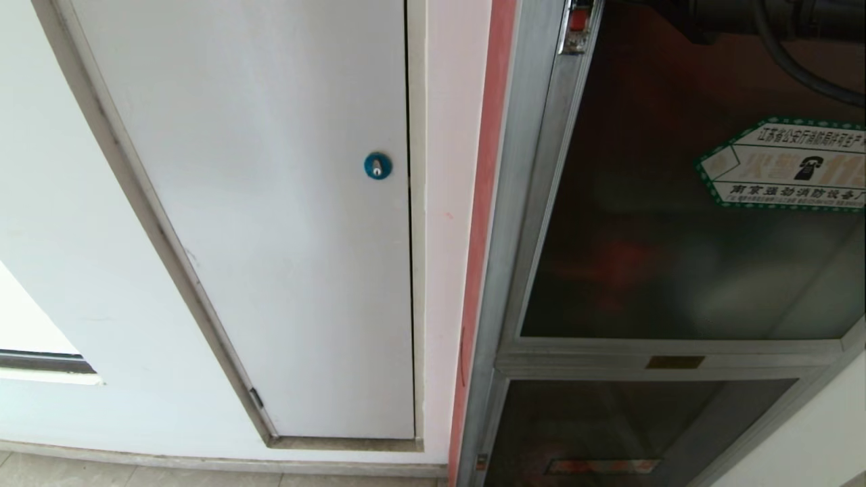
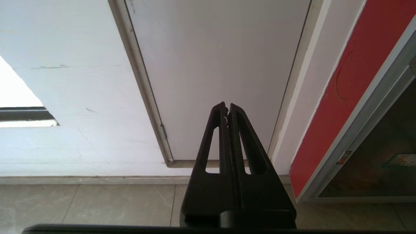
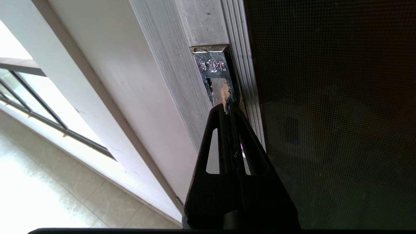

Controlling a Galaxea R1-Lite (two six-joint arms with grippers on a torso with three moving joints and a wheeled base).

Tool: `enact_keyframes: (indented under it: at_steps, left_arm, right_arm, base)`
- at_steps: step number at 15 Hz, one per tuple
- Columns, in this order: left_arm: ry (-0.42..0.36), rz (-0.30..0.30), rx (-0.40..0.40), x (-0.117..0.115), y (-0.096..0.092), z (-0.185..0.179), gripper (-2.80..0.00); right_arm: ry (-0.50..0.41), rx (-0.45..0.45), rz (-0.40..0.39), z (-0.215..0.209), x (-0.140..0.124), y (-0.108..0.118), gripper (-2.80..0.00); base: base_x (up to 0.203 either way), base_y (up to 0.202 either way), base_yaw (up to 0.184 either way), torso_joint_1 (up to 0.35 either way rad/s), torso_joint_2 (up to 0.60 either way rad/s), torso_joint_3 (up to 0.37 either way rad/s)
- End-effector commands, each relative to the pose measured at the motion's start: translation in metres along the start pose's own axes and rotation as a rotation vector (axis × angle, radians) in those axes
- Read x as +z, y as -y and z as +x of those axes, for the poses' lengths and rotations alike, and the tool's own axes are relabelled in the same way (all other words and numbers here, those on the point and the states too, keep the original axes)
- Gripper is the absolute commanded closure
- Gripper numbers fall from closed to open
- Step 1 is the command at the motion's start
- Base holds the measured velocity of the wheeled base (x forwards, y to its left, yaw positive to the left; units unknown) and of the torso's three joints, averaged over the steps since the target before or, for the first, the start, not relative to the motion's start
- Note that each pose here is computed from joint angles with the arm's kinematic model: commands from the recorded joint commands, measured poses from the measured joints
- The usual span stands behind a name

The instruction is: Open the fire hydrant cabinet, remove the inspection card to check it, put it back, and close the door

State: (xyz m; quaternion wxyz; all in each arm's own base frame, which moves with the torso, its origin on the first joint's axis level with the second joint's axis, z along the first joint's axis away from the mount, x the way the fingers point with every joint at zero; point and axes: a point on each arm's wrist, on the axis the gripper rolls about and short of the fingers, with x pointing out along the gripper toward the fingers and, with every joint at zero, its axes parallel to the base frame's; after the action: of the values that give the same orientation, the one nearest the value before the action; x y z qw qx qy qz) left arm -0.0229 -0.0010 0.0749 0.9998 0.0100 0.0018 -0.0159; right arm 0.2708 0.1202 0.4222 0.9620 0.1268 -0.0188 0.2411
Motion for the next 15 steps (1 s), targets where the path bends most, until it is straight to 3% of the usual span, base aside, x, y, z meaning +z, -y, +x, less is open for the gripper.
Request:
enact_keyframes:
  at_steps: [1,15]
  left_arm:
    - [-0.001,0.0,0.001,0.0,0.0,0.0,0.0]
    - [-0.001,0.0,0.001,0.0,0.0,0.0,0.0]
  right_arm:
    - [-0.016,-0.001,0.001,0.006,-0.005,0.001,0.0]
    - [-0.023,-0.009,-0.004,0.018,-0.012,0.004,0.0]
  base:
    - [0.0,0.0,0.0,0.0,0.0,0.0]
    - [0.0,0.0,0.0,0.0,0.0,0.0]
